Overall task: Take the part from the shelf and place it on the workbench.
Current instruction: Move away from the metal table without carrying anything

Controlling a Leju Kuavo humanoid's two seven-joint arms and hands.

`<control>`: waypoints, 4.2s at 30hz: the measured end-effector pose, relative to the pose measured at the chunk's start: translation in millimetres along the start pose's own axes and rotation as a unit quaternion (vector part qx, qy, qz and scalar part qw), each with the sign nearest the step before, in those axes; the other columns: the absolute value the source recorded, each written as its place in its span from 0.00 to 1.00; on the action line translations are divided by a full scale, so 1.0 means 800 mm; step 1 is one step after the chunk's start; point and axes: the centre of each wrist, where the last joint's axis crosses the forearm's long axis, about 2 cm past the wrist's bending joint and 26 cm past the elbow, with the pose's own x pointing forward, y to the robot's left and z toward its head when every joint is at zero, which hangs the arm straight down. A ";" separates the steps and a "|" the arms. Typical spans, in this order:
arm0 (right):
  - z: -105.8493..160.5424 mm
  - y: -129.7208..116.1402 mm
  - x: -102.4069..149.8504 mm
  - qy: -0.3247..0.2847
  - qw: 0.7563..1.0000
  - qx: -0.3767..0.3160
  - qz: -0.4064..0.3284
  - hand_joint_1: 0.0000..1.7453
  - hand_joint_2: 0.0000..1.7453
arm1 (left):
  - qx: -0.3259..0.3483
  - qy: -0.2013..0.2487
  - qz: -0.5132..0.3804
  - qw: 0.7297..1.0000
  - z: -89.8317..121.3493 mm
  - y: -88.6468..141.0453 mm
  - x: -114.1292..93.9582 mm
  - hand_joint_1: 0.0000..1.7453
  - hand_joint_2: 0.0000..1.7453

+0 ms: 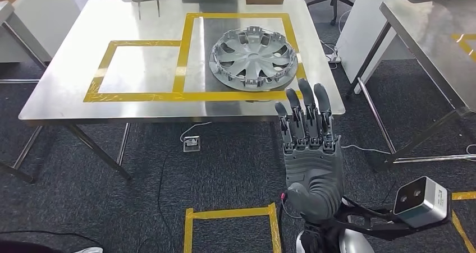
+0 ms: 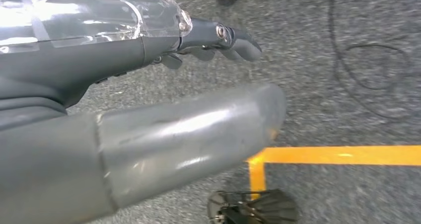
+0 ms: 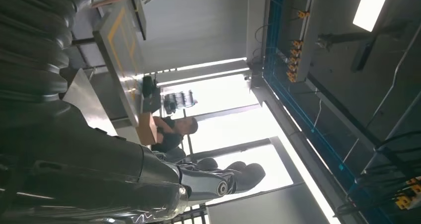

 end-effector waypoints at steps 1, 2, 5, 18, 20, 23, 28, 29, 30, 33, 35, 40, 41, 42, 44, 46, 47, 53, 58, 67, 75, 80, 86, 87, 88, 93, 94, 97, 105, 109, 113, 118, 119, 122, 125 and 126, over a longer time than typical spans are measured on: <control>0.001 0.000 -0.002 0.002 1.000 -0.004 0.001 0.00 1.00 | 0.000 -0.001 -0.001 1.000 0.000 0.001 0.000 0.00 0.00; 0.002 -0.001 -0.004 0.004 1.000 -0.007 0.001 0.00 1.00 | -0.001 -0.002 -0.002 1.000 0.000 0.002 0.001 0.00 0.00; 0.006 -0.001 -0.009 0.011 1.000 -0.019 -0.008 0.00 1.00 | 0.002 0.001 -0.003 1.000 -0.001 0.005 0.003 0.00 0.00; 0.046 -0.040 -0.063 0.151 0.979 -0.109 0.079 0.00 1.00 | 0.022 -0.027 0.001 0.999 -0.003 0.022 0.004 0.00 0.00; 0.057 -0.058 -0.082 0.192 0.970 -0.120 0.092 0.00 1.00 | 0.016 -0.031 0.000 0.999 -0.003 0.015 0.009 0.00 0.00; 0.081 -0.091 -0.115 0.252 0.954 -0.133 0.093 0.00 1.00 | 0.012 -0.025 -0.003 1.000 -0.003 0.011 0.010 0.00 0.00; 0.157 -0.159 -0.158 0.374 0.900 -0.185 0.122 0.00 1.00 | 0.012 -0.020 -0.004 1.000 -0.003 0.010 0.008 0.00 0.00; 0.172 -0.169 -0.162 0.395 0.889 -0.195 0.130 0.00 1.00 | 0.013 -0.020 -0.004 1.000 -0.003 0.011 0.007 0.00 0.00; 0.186 -0.177 -0.164 0.412 0.877 -0.204 0.137 0.00 1.00 | 0.013 -0.019 -0.004 1.000 -0.002 0.011 0.006 0.00 0.00; 0.215 -0.198 -0.167 0.454 0.847 -0.226 0.161 0.00 0.25 | 0.015 -0.021 -0.003 1.000 -0.003 0.012 0.007 0.00 0.00; 0.231 -0.209 -0.167 0.483 0.823 -0.242 0.174 0.00 0.00 | 0.015 -0.022 -0.004 1.000 -0.003 0.012 0.008 0.00 0.00; 0.281 -0.225 -0.159 0.578 0.740 -0.287 0.188 0.00 0.00 | 0.013 -0.017 -0.003 1.000 -0.002 0.010 0.006 0.00 0.00; 0.294 -0.228 -0.156 0.598 0.720 -0.295 0.191 0.00 0.00 | 0.013 -0.017 -0.003 1.000 -0.002 0.010 0.007 0.00 0.00; 0.308 -0.229 -0.152 0.618 0.699 -0.303 0.193 0.00 0.00 | 0.013 -0.017 -0.003 1.000 -0.002 0.010 0.006 0.00 0.00; 0.333 -0.229 -0.146 0.649 0.666 -0.312 0.194 0.00 0.00 | 0.012 -0.013 -0.003 1.000 -0.002 0.009 0.003 0.00 0.00; 0.348 -0.225 -0.144 0.671 0.644 -0.314 0.192 0.00 0.00 | 0.012 -0.008 -0.003 1.000 -0.001 0.008 -0.001 0.00 0.00; 0.352 -0.223 -0.144 0.678 0.637 -0.313 0.191 0.00 0.00 | 0.012 -0.007 -0.003 1.000 -0.001 0.008 -0.001 0.00 0.00; 0.366 -0.218 -0.143 0.700 0.612 -0.315 0.194 0.00 0.75 | 0.009 -0.004 -0.002 1.000 -0.001 0.006 0.000 0.00 0.25; 0.375 -0.205 -0.146 0.715 0.597 -0.313 0.186 0.00 1.00 | 0.013 -0.004 -0.003 1.000 -0.001 0.011 -0.001 0.00 1.00; 0.382 -0.190 -0.152 0.737 0.572 -0.315 0.173 0.00 1.00 | 0.019 -0.007 -0.003 1.000 -0.001 0.018 -0.004 0.00 1.00; 0.387 -0.187 -0.151 0.748 0.558 -0.313 0.174 0.00 1.00 | 0.017 -0.006 -0.004 1.000 -0.001 0.016 -0.004 0.00 1.00; 0.389 -0.189 -0.149 0.757 0.547 -0.311 0.176 0.00 1.00 | 0.011 -0.008 -0.003 1.000 -0.001 0.009 -0.002 0.00 1.00; 0.389 -0.192 -0.148 0.758 0.545 -0.311 0.180 0.00 1.00 | 0.006 -0.012 -0.002 1.000 0.000 0.002 0.001 0.00 1.00; 0.389 -0.192 -0.148 0.758 0.544 -0.311 0.180 0.00 1.00 | 0.006 -0.013 -0.002 1.000 0.000 0.002 0.000 0.00 1.00; 0.389 -0.192 -0.148 0.758 0.544 -0.311 0.180 0.00 1.00 | 0.005 -0.012 -0.002 1.000 0.000 0.001 0.000 0.00 1.00; 0.391 -0.192 -0.147 0.759 0.540 -0.311 0.186 0.00 1.00 | 0.006 -0.011 -0.002 1.000 0.000 0.002 -0.002 0.00 1.00; 0.391 -0.192 -0.147 0.759 0.539 -0.310 0.191 0.00 0.75 | 0.006 -0.011 -0.002 1.000 0.000 0.003 -0.002 0.00 1.00; 0.390 -0.193 -0.146 0.759 0.537 -0.306 0.205 0.00 0.00 | 0.005 -0.009 -0.002 1.000 0.000 0.002 -0.002 0.00 1.00; 0.392 -0.190 -0.147 0.752 0.550 -0.298 0.208 0.00 0.00 | 0.005 -0.005 -0.002 1.000 0.000 0.002 -0.003 0.00 1.00; 0.393 -0.189 -0.147 0.751 0.552 -0.299 0.205 0.00 0.00 | 0.005 -0.005 -0.002 1.000 0.000 0.002 -0.002 0.00 1.00; 0.393 -0.189 -0.147 0.751 0.552 -0.296 0.207 0.00 0.00 | 0.005 -0.006 -0.002 1.000 0.000 0.002 -0.001 0.00 1.00; 0.394 -0.189 -0.147 0.752 0.551 -0.296 0.207 0.00 0.00 | 0.005 -0.005 -0.002 1.000 0.000 0.003 -0.002 0.00 1.00; 0.394 -0.189 -0.147 0.752 0.551 -0.297 0.206 0.00 0.00 | 0.005 -0.004 -0.002 1.000 0.000 0.002 -0.002 0.00 1.00; 0.395 -0.189 -0.146 0.753 0.549 -0.300 0.204 0.00 0.00 | 0.005 -0.002 -0.002 1.000 0.000 0.002 -0.004 0.00 1.00; 0.395 -0.189 -0.146 0.752 0.550 -0.302 0.202 0.00 0.00 | 0.006 -0.004 -0.002 1.000 0.000 0.003 -0.003 0.00 1.00; 0.394 -0.189 -0.146 0.752 0.550 -0.303 0.201 0.00 0.00 | 0.005 -0.004 -0.002 1.000 0.000 0.003 -0.002 0.00 1.00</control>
